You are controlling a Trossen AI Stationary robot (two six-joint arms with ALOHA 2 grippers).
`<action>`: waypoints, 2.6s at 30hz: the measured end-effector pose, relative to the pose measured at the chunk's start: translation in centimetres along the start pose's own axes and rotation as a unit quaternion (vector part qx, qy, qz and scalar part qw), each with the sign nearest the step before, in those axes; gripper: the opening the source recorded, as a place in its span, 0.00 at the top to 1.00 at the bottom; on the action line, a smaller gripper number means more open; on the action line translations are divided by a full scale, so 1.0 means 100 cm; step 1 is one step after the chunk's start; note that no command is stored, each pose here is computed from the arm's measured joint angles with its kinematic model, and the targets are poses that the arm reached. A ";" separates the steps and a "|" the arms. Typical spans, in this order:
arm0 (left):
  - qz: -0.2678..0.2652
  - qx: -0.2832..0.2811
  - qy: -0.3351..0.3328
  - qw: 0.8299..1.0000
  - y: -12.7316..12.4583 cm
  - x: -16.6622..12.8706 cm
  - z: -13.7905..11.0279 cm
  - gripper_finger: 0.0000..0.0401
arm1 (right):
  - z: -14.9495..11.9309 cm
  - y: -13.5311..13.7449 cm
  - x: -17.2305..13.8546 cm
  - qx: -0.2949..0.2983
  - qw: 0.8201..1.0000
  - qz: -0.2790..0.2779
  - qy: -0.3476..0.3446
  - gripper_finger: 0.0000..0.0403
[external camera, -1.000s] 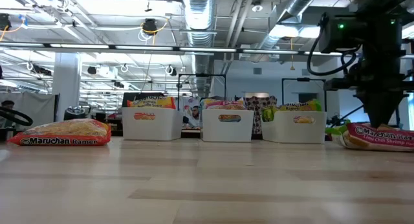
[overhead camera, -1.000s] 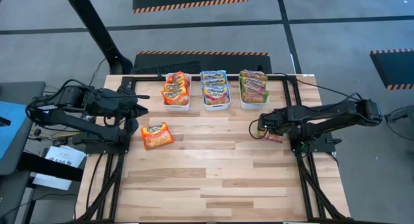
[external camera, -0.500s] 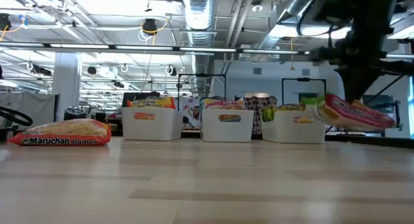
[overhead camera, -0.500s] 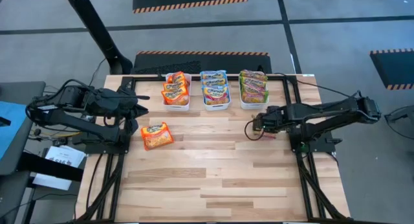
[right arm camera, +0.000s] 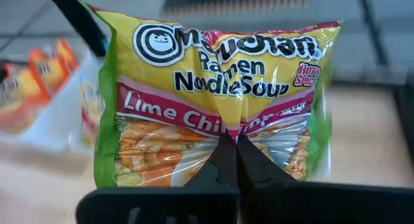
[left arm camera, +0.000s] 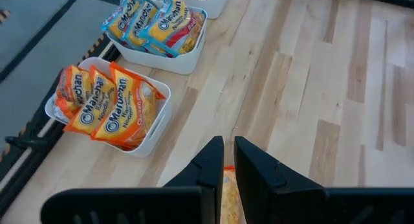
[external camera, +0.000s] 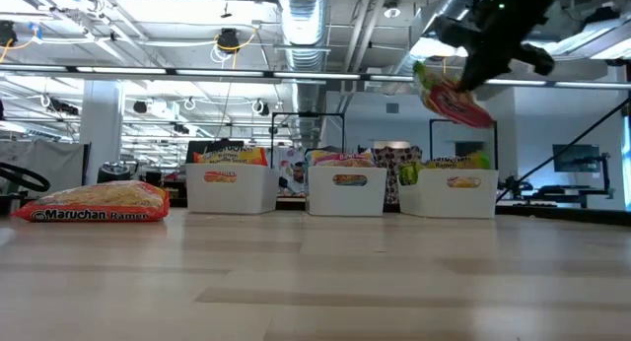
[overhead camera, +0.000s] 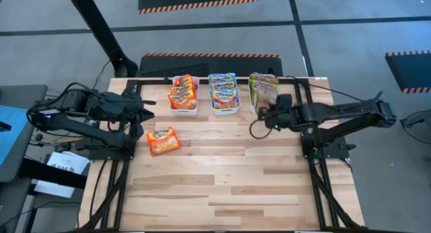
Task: Sort Maruchan noodles
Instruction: Put the green noodle pack into the right white bin
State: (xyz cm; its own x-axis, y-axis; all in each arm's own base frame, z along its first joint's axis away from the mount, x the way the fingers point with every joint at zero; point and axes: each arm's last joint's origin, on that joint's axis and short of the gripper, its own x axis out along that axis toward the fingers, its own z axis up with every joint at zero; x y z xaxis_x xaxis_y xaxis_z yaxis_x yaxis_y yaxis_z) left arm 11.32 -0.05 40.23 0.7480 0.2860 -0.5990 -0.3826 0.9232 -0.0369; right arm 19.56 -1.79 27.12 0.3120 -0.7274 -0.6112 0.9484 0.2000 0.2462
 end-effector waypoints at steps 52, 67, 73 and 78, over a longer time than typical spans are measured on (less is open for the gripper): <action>0.025 -0.009 -0.033 0.999 0.000 0.000 0.005 0.94 | -0.001 0.009 0.122 0.030 0.985 -0.159 0.062 0.75; 0.028 0.005 -0.033 0.999 0.001 0.000 0.005 0.94 | 0.043 0.009 0.071 0.073 0.995 0.033 0.067 0.58; 0.081 0.008 -0.050 0.995 0.004 -0.001 0.006 0.94 | 0.055 0.001 0.080 0.010 0.993 0.069 0.097 0.62; 0.123 0.002 -0.064 0.990 0.006 -0.001 0.007 0.94 | 0.055 -0.008 0.098 0.013 0.989 0.040 0.139 0.66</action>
State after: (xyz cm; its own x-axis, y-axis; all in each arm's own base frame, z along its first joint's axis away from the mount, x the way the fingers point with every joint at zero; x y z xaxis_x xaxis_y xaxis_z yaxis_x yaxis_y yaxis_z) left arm 11.36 0.65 40.84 0.6947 0.5330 -0.4830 -0.5606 0.8219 0.1006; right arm 21.49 -12.71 25.10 0.3929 -0.5009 -0.7712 0.9194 0.2307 0.3186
